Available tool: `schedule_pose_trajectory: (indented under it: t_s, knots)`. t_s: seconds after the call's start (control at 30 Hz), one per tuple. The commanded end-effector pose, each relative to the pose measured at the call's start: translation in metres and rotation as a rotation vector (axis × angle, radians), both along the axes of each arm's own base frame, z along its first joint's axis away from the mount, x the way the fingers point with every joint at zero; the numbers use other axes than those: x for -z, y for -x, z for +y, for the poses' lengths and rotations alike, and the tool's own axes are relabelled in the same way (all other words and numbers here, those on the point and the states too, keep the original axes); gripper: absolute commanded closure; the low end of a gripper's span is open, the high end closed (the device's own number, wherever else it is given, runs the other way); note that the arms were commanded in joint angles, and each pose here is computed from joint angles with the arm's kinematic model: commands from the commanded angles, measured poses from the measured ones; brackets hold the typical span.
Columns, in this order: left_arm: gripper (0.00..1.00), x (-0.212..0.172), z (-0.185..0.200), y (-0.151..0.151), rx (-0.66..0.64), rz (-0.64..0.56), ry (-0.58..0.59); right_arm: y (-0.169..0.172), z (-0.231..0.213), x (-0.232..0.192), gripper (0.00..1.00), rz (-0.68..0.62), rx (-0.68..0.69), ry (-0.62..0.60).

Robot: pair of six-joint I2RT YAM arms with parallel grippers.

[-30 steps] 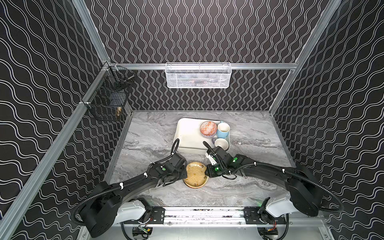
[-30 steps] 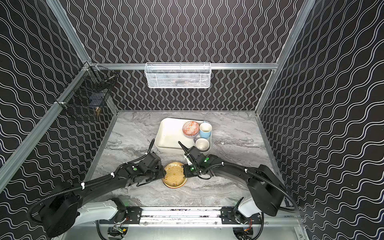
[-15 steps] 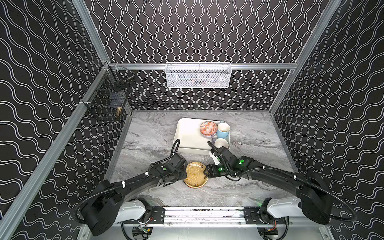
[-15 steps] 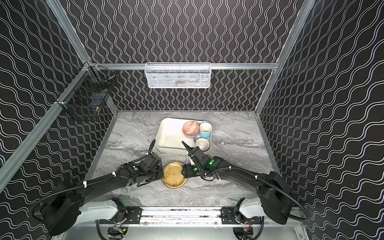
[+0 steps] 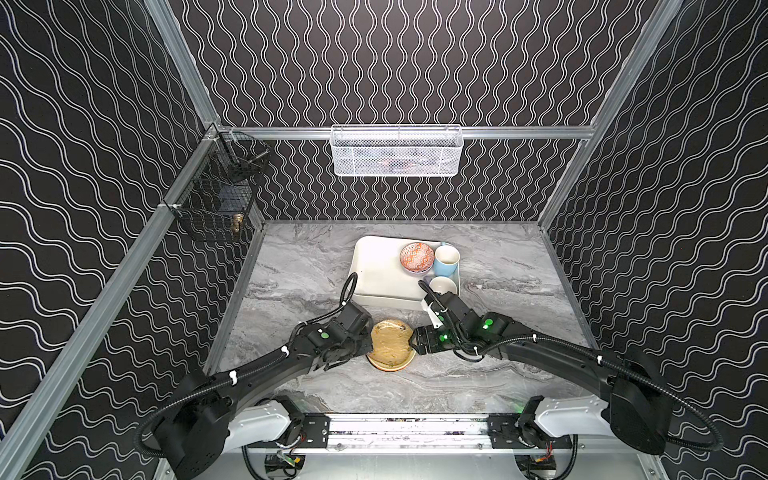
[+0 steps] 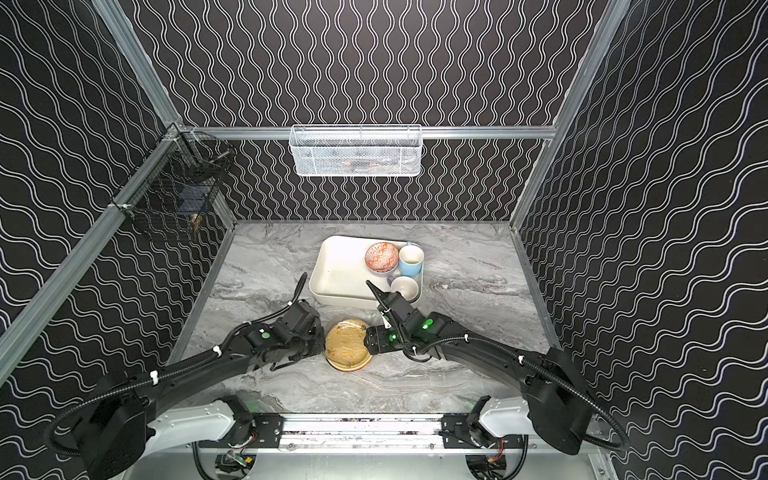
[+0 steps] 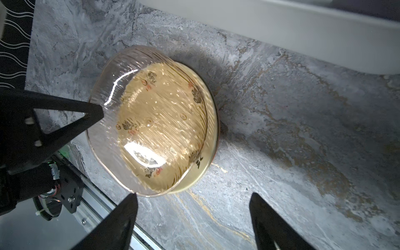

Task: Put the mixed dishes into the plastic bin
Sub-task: 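Lift the clear oval dish with the left gripper and carry it into the bin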

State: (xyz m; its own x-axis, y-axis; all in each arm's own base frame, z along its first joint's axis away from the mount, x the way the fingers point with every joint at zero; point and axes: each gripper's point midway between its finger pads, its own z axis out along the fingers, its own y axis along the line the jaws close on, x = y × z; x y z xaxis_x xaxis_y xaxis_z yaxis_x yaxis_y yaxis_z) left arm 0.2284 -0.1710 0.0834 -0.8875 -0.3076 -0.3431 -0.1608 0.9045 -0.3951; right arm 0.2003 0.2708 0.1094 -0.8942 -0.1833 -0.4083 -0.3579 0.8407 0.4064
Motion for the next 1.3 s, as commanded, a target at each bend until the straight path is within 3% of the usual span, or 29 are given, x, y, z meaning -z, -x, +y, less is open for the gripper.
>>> schedule_pose_trajectory:
  t_s: [0.0,0.27,0.57,0.83,1.27]
  knots:
    - [1.00,-0.017,0.002,-0.001,-0.009,-0.022,0.009,-0.001,-0.009,-0.002,0.17,-0.026,0.014,0.029]
    - [1.00,-0.072,0.012,-0.026,-0.056,-0.131,-0.060,-0.007,-0.023,-0.026,0.16,-0.094,0.046,0.014]
    - [1.00,-0.099,0.036,-0.103,-0.118,-0.169,-0.127,-0.020,-0.047,-0.058,0.16,-0.169,0.096,-0.012]
    - [1.00,-0.076,0.051,-0.159,-0.154,-0.115,-0.109,-0.039,-0.083,-0.063,0.15,-0.172,0.172,-0.035]
    - [1.00,-0.016,0.037,-0.195,-0.148,-0.014,-0.073,-0.055,-0.092,-0.056,0.15,-0.147,0.185,-0.014]
